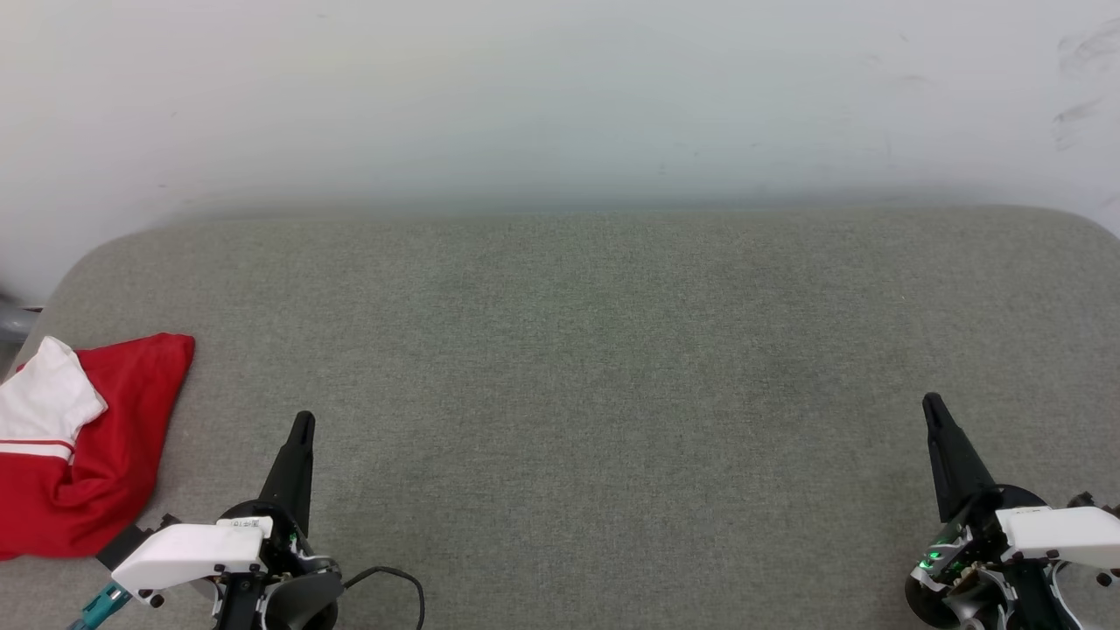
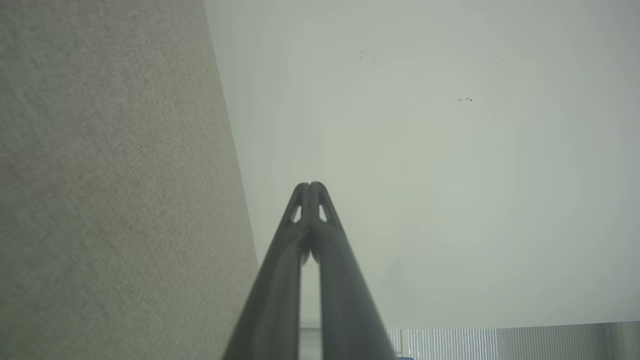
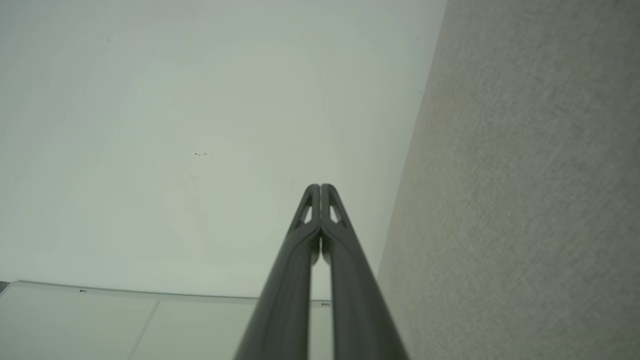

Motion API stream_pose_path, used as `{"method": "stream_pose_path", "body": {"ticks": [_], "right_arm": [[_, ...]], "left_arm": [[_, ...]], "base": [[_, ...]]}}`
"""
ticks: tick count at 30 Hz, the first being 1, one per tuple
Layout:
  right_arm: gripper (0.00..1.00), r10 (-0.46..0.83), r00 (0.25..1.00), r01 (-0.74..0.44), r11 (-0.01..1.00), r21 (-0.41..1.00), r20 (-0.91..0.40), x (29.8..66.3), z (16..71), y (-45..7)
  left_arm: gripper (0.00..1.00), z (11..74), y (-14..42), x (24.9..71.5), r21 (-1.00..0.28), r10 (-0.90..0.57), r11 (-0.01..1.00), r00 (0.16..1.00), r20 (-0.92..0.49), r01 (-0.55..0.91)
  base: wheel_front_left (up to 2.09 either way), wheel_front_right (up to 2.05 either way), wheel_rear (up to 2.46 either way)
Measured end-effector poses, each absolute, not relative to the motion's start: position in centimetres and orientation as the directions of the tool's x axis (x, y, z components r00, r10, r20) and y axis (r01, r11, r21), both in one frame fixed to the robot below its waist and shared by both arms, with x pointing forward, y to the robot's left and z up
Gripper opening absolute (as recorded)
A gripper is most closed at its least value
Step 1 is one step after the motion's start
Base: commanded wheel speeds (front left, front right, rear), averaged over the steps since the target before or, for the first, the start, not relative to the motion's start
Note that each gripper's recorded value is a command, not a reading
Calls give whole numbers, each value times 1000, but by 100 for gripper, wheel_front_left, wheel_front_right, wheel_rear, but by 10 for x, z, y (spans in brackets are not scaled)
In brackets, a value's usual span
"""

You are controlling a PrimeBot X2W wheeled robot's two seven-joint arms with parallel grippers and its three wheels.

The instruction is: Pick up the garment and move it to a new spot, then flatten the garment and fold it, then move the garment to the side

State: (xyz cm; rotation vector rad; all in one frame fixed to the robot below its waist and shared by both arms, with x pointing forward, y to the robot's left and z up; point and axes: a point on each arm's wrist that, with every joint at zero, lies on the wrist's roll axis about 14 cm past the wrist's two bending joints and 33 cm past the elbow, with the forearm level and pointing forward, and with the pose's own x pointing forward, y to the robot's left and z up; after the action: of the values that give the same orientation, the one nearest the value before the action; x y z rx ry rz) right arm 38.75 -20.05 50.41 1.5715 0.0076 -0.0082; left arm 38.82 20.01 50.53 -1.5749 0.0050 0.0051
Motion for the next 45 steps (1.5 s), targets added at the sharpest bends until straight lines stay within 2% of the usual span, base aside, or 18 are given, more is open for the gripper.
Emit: {"method": "stream_pose_path", "body": {"ticks": [37, 38, 42, 45], "right_arm": [[0, 0, 1000, 10, -1, 1000, -10, 387, 504, -201], [100, 0, 1000, 10, -1, 1000, -10, 387, 504, -201], [100, -4, 998, 66, -4, 998, -66, 378, 485, -201], [100, -9, 998, 61, -1, 998, -61, 378, 486, -200]], "left_arm": [[0, 505, 200, 388, -1000, 0, -4, 1000, -7, -7], [100, 505, 200, 388, -1000, 0, -4, 1000, -7, -7], [100, 487, 199, 380, -998, 0, -9, 998, -61, -61], [100, 488, 196, 380, -998, -4, -6, 998, -58, -58]], "base": [[0, 0, 0], [0, 0, 0], [0, 0, 0], [0, 0, 0]]}}
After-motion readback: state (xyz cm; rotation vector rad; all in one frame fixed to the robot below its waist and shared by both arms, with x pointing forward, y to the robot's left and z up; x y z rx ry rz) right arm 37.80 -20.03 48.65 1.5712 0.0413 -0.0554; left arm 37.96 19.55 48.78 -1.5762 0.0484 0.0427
